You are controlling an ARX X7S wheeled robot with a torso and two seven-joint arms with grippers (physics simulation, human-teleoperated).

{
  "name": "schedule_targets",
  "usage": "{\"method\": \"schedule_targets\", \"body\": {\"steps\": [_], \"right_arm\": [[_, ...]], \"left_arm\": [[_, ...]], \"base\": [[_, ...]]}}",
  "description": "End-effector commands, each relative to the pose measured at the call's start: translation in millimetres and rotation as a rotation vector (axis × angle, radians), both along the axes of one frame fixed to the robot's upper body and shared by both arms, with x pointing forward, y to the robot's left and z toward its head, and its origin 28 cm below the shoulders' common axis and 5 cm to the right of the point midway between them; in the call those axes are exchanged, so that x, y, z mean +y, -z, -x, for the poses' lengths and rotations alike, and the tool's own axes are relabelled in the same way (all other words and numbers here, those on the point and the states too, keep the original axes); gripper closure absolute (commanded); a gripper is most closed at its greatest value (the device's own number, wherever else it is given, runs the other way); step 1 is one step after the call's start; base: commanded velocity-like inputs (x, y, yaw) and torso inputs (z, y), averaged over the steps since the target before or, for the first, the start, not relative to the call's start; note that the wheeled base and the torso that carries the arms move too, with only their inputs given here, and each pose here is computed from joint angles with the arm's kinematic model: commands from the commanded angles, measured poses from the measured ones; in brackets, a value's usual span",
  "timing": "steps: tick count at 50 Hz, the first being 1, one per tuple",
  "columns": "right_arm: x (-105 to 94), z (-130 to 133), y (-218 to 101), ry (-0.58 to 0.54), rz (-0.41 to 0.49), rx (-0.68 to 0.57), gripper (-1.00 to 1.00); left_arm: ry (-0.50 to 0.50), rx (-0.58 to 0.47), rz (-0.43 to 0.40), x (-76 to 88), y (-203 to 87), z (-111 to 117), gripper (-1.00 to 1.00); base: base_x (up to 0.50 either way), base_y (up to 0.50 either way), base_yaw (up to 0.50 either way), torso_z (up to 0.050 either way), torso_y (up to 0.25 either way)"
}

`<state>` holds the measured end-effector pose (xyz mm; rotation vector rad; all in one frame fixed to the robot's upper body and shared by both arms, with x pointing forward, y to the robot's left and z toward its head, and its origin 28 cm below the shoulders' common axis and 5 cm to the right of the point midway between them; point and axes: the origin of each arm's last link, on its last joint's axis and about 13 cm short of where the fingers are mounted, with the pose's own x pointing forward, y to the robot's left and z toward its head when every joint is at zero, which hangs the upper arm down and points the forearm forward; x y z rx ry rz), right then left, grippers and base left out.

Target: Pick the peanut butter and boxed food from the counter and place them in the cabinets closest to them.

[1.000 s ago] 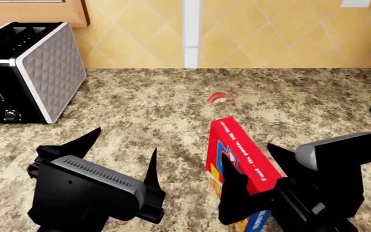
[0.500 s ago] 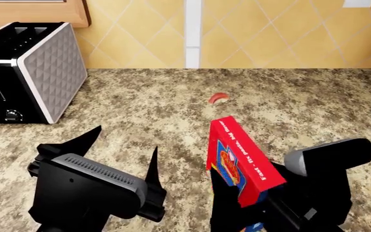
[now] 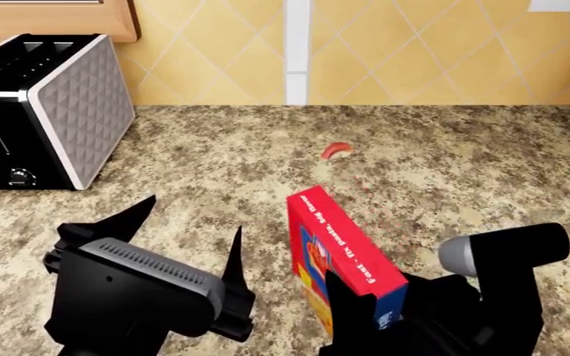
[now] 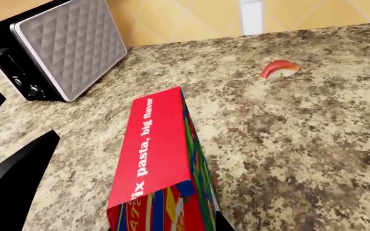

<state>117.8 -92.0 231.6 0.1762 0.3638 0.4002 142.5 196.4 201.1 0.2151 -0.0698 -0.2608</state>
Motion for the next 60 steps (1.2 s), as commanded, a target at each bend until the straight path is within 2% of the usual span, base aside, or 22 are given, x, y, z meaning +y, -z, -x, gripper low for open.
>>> {"method": "schedule_targets", "body": {"steps": [1,8,13,24,36,45,51,60], "right_arm": [[-4.6,0.1,-4.3,0.017,0.020,-0.069,1.00],[-10.2,-15.8,-32.2,0.116,-0.005,-0.257,1.00],[-11.2,-16.6,-61.0,0.147,-0.026,-0.358,1.00],[-6.6,-2.4,-140.4,0.199,-0.081,-0.633,1.00],[-2.6,21.1,-200.0,0.202,-0.176,-0.836,1.00],[-1.9,24.7,-226.4,0.218,-0.223,-0.941,1.00],[-1.3,14.7,-246.0,0.258,-0.219,-1.002,1.00],[2.2,-27.7,-260.1,0.323,-0.183,-1.019,1.00]], "left_arm": [[0.000,0.003,0.005,0.4,1.3,2.1,-1.00],[0.001,-0.002,0.005,1.2,-0.3,4.4,-1.00],[-0.001,-0.005,0.005,2.5,-1.1,5.7,-1.00],[0.007,-0.001,0.009,3.5,3.2,4.2,-1.00],[0.016,0.004,0.009,1.9,3.8,4.9,-1.00],[0.022,0.009,0.007,-0.4,4.8,3.0,-1.00],[0.028,0.012,0.008,-1.6,6.4,1.7,-1.00],[0.028,0.017,0.010,-0.5,10.0,1.7,-1.00]], "base": [[0.00,-0.01,-0.01,0.000,0.000],[0.00,0.00,0.00,0.000,0.000],[0.00,0.00,0.00,0.000,0.000],[0.00,0.00,0.00,0.000,0.000],[0.00,0.00,0.00,0.000,0.000],[0.00,0.00,0.00,0.000,0.000],[0.00,0.00,0.00,0.000,0.000],[0.00,0.00,0.00,0.000,0.000]]}}
